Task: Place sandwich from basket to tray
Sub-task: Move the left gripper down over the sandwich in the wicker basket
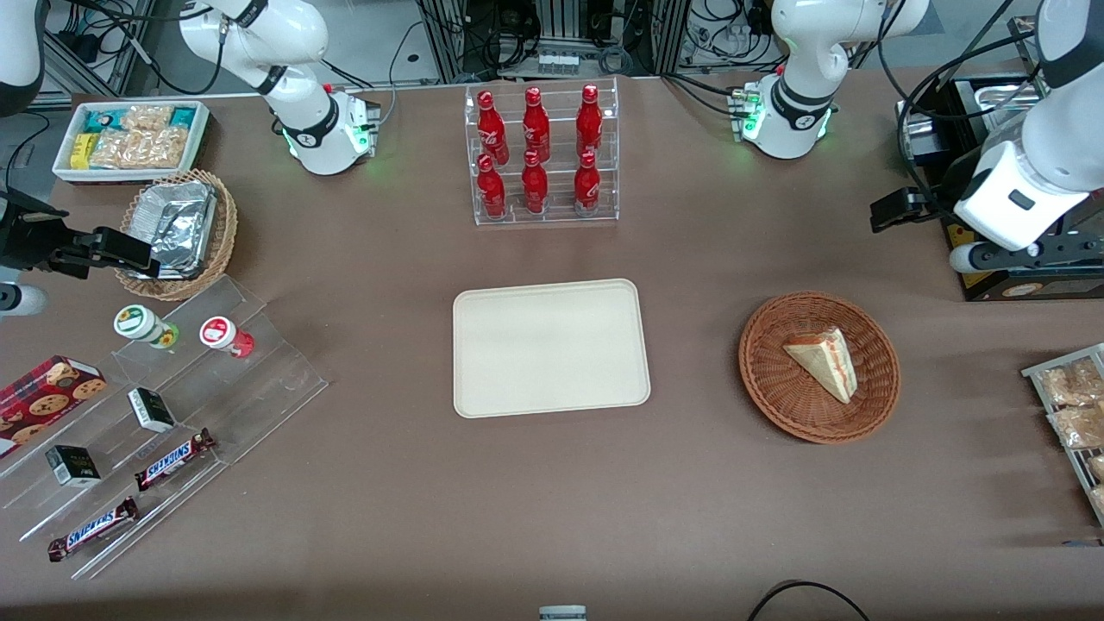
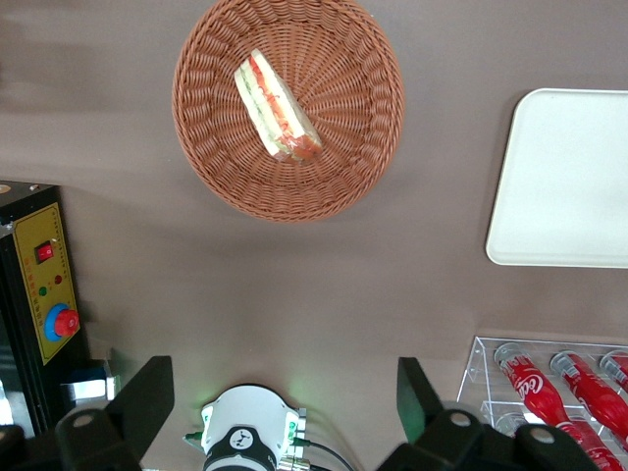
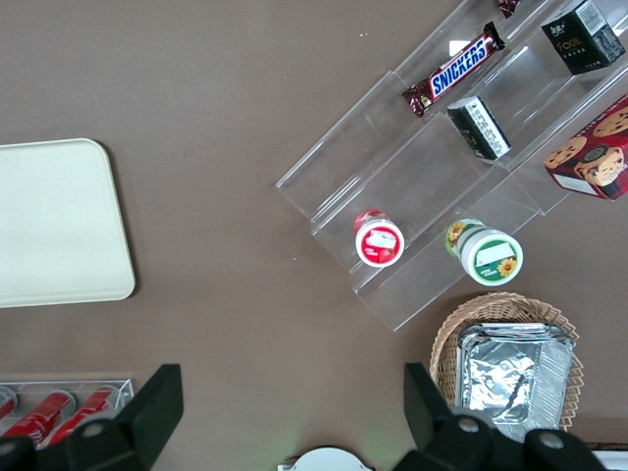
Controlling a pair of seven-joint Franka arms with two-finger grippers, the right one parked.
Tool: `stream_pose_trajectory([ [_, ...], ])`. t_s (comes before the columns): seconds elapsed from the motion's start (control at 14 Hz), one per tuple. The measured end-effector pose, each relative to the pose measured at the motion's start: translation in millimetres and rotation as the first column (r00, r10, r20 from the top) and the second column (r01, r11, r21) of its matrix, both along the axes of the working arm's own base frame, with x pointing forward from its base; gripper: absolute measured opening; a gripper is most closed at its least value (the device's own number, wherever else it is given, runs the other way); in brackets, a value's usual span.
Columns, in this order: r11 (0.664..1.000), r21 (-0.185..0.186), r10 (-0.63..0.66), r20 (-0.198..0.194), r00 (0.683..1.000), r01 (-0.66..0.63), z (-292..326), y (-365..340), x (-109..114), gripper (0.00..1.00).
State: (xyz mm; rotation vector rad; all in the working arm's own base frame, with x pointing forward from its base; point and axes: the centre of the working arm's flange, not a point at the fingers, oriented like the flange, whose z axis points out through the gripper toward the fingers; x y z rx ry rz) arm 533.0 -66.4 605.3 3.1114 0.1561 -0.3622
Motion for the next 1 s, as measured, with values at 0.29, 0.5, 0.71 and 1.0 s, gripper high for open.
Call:
stream_pose_trajectory([
  [0.29, 1.0, 0.0, 0.001, 0.003, 1.0, -0.001, -1.5, 0.5, 1.2, 1.0],
  [0.5, 1.0, -0.002, 0.002, 0.026, 1.0, -0.002, -27.3, -0.9, 9.8, 1.0],
  [0.71, 1.0, -0.001, 0.006, 0.039, 0.999, -0.006, -81.3, -1.1, 18.5, 1.0],
  [1.0, 1.0, 0.0, 0.012, 0.067, 0.998, -0.012, -158.2, 0.1, 16.1, 1.0],
])
